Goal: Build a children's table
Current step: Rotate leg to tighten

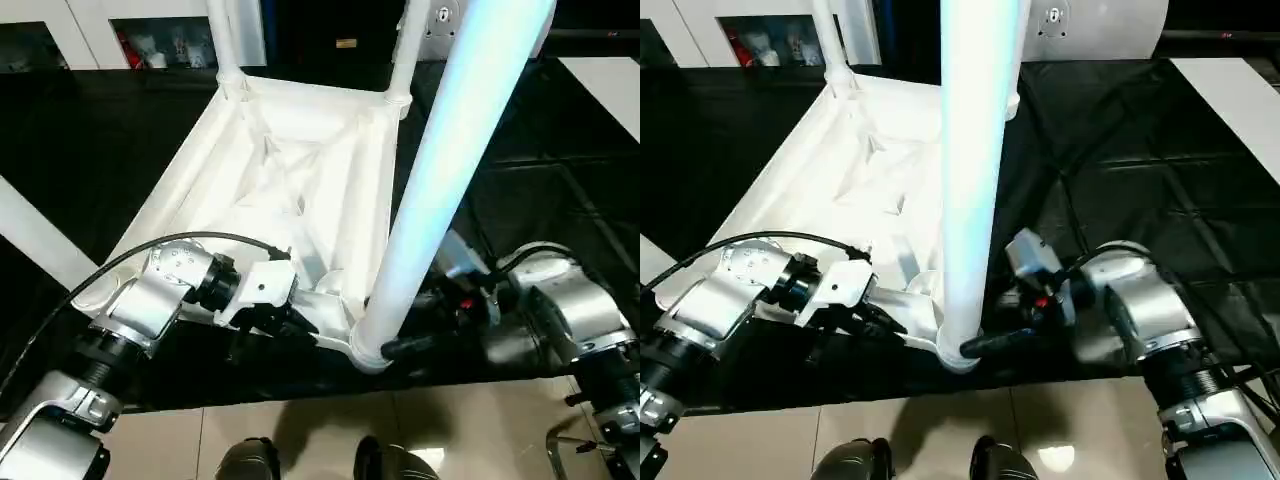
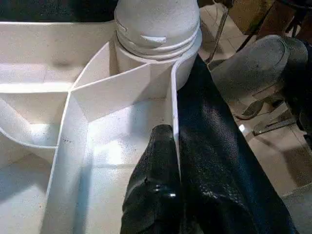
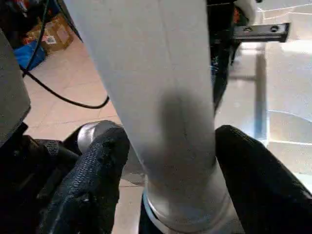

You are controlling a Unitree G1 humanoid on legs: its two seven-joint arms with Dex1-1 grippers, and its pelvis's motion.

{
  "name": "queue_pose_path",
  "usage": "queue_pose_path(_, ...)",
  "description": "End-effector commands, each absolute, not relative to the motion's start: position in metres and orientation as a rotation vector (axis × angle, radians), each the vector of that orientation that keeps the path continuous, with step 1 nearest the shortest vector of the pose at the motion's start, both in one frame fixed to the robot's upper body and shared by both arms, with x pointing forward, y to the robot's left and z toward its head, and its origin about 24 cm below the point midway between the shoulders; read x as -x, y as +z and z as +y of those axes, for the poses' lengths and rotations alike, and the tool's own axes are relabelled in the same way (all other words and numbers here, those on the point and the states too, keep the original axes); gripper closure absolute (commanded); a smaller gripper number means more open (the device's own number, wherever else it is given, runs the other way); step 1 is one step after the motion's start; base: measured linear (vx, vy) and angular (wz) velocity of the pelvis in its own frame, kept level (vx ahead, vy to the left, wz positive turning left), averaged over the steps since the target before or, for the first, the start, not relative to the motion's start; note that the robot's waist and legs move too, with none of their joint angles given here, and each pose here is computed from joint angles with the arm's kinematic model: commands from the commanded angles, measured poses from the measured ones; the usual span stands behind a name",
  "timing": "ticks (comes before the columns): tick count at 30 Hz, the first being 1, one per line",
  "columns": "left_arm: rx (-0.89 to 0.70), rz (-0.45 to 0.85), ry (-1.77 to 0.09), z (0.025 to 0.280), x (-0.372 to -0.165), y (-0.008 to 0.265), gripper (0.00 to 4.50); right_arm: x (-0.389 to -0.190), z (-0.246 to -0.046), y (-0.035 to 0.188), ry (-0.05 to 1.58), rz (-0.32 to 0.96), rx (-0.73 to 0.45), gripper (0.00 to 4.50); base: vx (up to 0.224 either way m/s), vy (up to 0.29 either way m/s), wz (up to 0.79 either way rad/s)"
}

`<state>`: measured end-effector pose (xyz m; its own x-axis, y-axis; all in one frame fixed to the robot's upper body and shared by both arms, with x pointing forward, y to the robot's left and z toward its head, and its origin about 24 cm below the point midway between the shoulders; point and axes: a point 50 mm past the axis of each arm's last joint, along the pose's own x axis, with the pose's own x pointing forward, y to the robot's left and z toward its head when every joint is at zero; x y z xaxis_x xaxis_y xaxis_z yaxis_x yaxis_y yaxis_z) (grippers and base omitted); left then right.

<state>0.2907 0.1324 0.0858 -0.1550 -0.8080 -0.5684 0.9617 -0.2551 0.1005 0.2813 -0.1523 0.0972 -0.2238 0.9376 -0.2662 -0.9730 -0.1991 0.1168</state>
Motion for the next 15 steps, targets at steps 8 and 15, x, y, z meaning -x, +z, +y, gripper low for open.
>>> queue_pose_path(8, -0.643, 0.358, -1.805, 0.127, -0.286, 0.081, 4.50, -0.277, -0.149, 0.098, 1.829, 0.330, 0.118, 2.34, 0.000, 0.000, 0.00)
queue_pose_path(15, -0.490, 0.335, -1.600, 0.128, -0.294, 0.084, 4.50, -0.277, -0.132, 0.101, 1.640, 0.290, -0.037, 2.42, 0.000, 0.000, 0.00)
